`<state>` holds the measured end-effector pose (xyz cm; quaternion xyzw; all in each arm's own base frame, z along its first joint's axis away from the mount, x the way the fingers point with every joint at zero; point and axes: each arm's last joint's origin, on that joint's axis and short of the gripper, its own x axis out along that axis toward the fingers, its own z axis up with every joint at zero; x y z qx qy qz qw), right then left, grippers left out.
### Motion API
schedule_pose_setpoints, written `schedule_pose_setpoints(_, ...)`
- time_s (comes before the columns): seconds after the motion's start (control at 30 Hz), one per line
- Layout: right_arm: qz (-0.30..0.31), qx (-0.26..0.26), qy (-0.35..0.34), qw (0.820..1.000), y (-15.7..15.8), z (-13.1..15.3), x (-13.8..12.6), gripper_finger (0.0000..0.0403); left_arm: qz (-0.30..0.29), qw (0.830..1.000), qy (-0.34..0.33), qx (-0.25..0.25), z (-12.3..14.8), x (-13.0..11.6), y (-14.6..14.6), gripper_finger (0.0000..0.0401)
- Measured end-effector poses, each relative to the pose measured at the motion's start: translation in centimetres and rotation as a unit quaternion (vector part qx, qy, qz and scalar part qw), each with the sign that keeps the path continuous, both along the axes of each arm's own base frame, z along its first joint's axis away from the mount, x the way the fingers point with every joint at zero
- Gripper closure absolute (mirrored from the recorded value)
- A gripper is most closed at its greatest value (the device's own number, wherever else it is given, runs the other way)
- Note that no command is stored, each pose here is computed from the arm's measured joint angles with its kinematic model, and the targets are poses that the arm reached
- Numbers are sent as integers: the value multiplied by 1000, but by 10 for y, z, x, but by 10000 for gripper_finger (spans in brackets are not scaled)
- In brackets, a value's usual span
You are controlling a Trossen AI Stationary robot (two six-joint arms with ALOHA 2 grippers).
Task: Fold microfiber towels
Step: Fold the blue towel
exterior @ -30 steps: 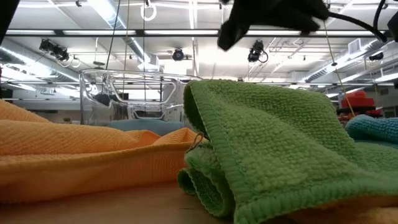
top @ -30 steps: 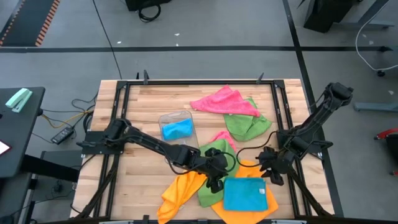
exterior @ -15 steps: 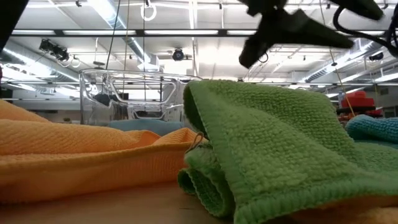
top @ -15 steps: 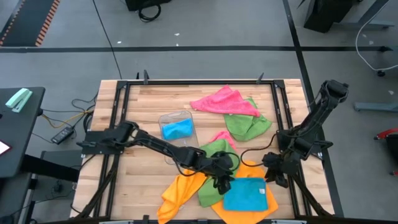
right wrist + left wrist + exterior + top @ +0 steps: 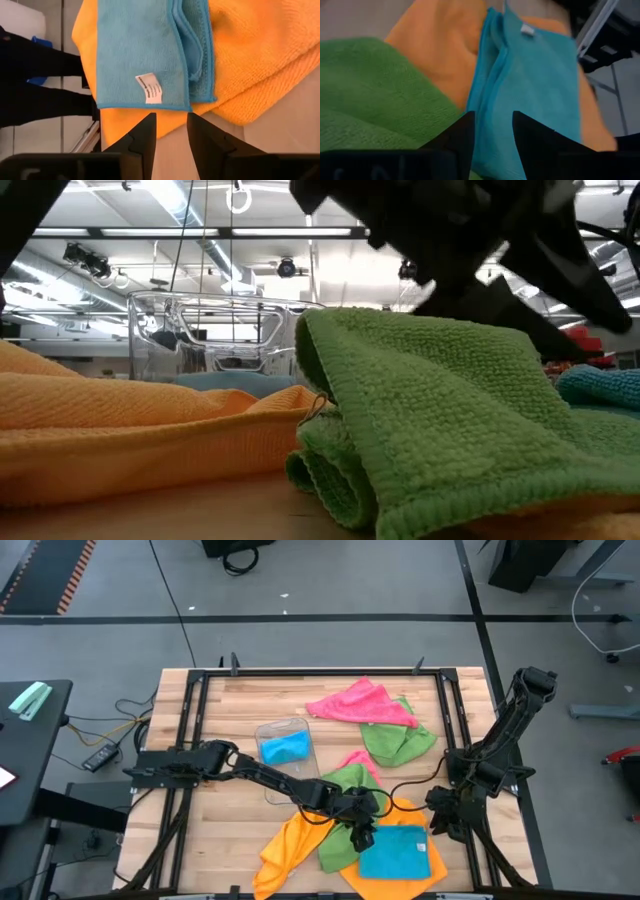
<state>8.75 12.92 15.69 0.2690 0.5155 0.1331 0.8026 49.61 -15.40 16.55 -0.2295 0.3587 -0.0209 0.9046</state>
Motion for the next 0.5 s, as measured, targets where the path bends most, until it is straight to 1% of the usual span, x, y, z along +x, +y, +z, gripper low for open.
schedule_pose_setpoints(0.07,-2,-1,-2,1000,0,0,0,284,-8,1000,12,-4,-6,0,1,256)
schedule_pose_setpoints(0.23,-3,-2,-4,1000,0,0,0,284,-44,998,21,-34,-11,1,-1,260)
schedule_pose_setpoints(0.37,-6,-3,-6,1000,0,0,0,284,-47,998,32,-35,-19,1,-2,273)
schedule_pose_setpoints(0.5,-7,-2,-5,1000,0,0,0,284,-47,998,29,-35,-18,1,-2,293)
